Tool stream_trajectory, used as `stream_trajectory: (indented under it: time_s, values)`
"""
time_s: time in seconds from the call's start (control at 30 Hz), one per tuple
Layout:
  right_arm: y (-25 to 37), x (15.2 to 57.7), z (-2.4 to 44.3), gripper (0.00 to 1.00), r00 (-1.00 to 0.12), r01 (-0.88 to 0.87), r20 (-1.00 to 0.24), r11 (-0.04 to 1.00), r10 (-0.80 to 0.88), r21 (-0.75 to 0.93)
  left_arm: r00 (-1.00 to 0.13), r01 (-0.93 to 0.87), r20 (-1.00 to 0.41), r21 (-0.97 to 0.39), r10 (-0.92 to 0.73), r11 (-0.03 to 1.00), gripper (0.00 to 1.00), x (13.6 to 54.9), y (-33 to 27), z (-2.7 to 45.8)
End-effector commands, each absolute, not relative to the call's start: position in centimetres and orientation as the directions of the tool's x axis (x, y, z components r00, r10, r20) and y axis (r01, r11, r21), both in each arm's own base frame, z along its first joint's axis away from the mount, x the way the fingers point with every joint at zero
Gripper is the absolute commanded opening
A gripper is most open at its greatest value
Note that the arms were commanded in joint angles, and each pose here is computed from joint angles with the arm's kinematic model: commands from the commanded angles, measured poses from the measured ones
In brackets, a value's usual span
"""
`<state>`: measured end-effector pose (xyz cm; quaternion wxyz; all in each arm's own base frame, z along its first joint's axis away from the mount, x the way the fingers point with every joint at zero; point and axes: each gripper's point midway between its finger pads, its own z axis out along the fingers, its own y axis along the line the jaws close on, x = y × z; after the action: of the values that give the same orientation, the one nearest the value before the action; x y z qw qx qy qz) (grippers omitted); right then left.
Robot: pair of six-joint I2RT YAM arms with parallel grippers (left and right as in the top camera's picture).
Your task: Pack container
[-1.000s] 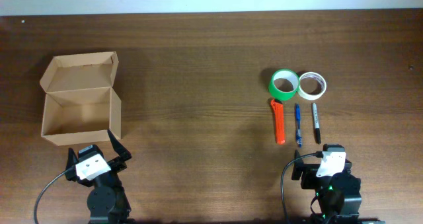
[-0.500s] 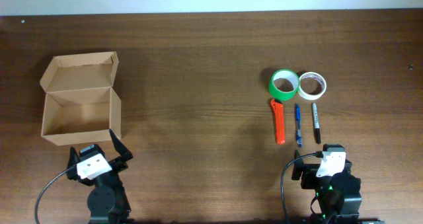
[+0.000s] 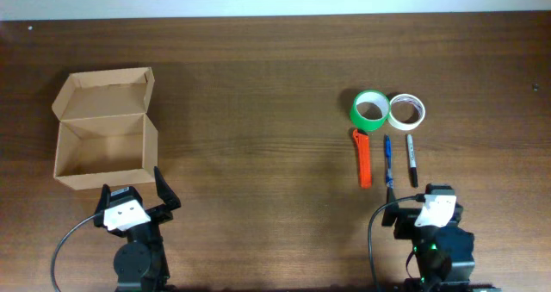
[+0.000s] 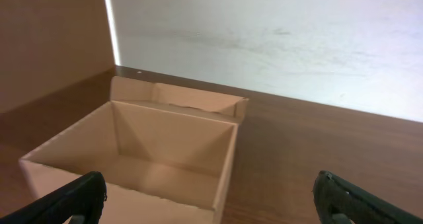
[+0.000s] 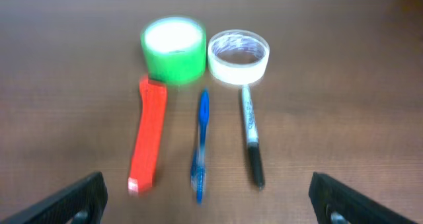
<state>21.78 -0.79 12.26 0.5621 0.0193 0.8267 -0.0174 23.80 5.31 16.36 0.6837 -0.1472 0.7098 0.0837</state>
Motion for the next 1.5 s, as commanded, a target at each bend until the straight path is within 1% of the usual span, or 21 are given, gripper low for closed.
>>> stream_trajectory:
  time_s: [0.0, 0.13, 0.3, 0.4, 0.47, 0.53, 0.67, 0.73, 0.8, 0.87, 0.93, 1.0, 1.1, 1.13, 1.17, 1.2, 1.23, 1.27, 1.37, 1.4, 1.47]
  values:
    - [-0.8, 22.3, 13.8, 0.99, -0.3, 0.051, -0.954, 0.999, 0.009, -0.006, -0.001, -0.276, -0.99, -0.132, -0.138, 0.952, 1.0, 23.9, 4.5, 17.0]
    - [-0.8, 22.3, 16.8, 0.99, -0.245, 0.05, -0.969, 0.999, 0.014, 0.001, 0.016, -0.296, -0.99, -0.136, -0.137, 0.945, 1.0, 23.8, 5.0, 19.1]
    - [-1.4, 23.1, 20.0, 0.99, -0.301, 0.077, -0.953, 0.997, 0.018, -0.005, -0.068, -0.377, -0.988, -0.105, -0.141, 0.92, 1.0, 25.0, 7.0, 22.6]
    - [-2.8, 25.1, 23.2, 0.99, -0.353, 0.129, -0.935, 0.991, 0.029, -0.018, -0.13, -0.388, -0.979, -0.094, -0.156, 0.917, 1.0, 27.8, 8.2, 25.9]
    - [-4.4, 27.1, 25.8, 0.99, -0.389, 0.178, -0.92, 0.984, 0.053, -0.019, -0.196, -0.34, -0.968, -0.081, -0.155, 0.937, 1.0, 30.8, 8.5, 28.1]
    - [-6.0, 29.1, 28.5, 0.99, -0.425, 0.209, -0.901, 0.978, 0.087, -0.004, -0.269, -0.29, -0.946, -0.101, -0.182, 0.952, 1.0, 33.6, 9.0, 29.6]
    - [-9.4, 32.3, 33.7, 0.99, -0.463, 0.244, -0.87, 0.968, 0.166, 0.055, -0.447, -0.224, -0.852, -0.19, -0.274, 0.956, 1.0, 38.7, 10.5, 30.9]
    - [-11.8, 33.0, 35.4, 0.99, -0.481, 0.304, -0.853, 0.951, 0.201, 0.052, -0.503, -0.212, -0.809, -0.225, -0.304, 0.951, 1.0, 40.4, 11.0, 31.2]
    - [-13.4, 33.7, 36.5, 0.99, -0.488, 0.338, -0.842, 0.939, 0.23, 0.061, -0.539, -0.228, -0.779, -0.232, -0.321, 0.946, 1.0, 41.7, 11.7, 31.5]
    - [-13.8, 34.5, 36.9, 0.99, -0.502, 0.323, -0.828, 0.942, 0.25, 0.089, -0.558, -0.227, -0.76, -0.245, -0.332, 0.943, 1.0, 42.7, 11.9, 31.7]
    - [-13.8, 35.0, 36.3, 0.99, -0.526, 0.304, -0.806, 0.945, 0.27, 0.118, -0.576, -0.188, -0.744, -0.282, -0.338, 0.941, 1.0, 43.3, 11.2, 31.5]
    - [-13.9, 35.1, 35.5, 0.99, -0.547, 0.307, -0.788, 0.943, 0.283, 0.126, -0.598, -0.16, -0.723, -0.314, -0.345, 0.936, 1.0, 43.1, 10.3, 31.0]
    - [-13.9, 35.0, 33.6, 0.99, -0.59, 0.336, -0.732, 0.928, 0.339, 0.16, -0.625, -0.153, -0.708, -0.303, -0.329, 0.941, 1.0, 42.8, 10.1, 30.3]
    - [-13.8, 34.9, 33.1, 0.99, -0.603, 0.34, -0.717, 0.926, 0.349, 0.164, -0.642, -0.138, -0.703, -0.286, -0.305, 0.948, 0.95, 42.6, 10.0, 29.9]
    - [-13.8, 34.9, 32.4, 0.99, -0.622, 0.345, -0.696, 0.923, 0.359, 0.167, -0.667, -0.125, -0.69, -0.269, -0.281, 0.955, 0.83, 42.2, 9.8, 29.4]
    - [-13.8, 34.8, 31.9, 0.99, -0.634, 0.348, -0.682, 0.922, 0.365, 0.17, -0.693, -0.116, -0.67, -0.259, -0.265, 0.959, 0.79, 41.7, 9.6, 28.7]
    - [-13.7, 34.7, 31.3, 0.99, -0.649, 0.352, -0.664, 0.92, 0.372, 0.172, -0.721, -0.104, -0.648, -0.249, -0.245, 0.963, 0.76, 41.1, 9.4, 28.1]
    - [-13.7, 34.6, 30.8, 0.99, -0.661, 0.355, -0.647, 0.918, 0.379, 0.174, -0.757, -0.095, -0.613, -0.24, -0.227, 0.966, 0.75, 40.3, 9.1, 27.1]
    - [-13.6, 34.5, 29.8, 0.99, -0.685, 0.365, -0.613, 0.913, 0.395, 0.181, -0.846, -0.12, -0.488, -0.218, -0.214, 0.969, 0.76, 38.0, 8.9, 24.3]
    - [-13.6, 34.5, 29.6, 0.99, -0.683, 0.375, -0.605, 0.907, 0.409, 0.19, -0.872, -0.131, -0.445, -0.191, -0.205, 0.973, 0.75, 37.3, 9.1, 23.3]
    - [-13.7, 34.6, 29.4, 0.99, -0.672, 0.4, -0.594, 0.892, 0.442, 0.211, -0.919, -0.169, -0.343, -0.095, -0.192, 0.981, 0.75, 36.1, 9.9, 21.0]
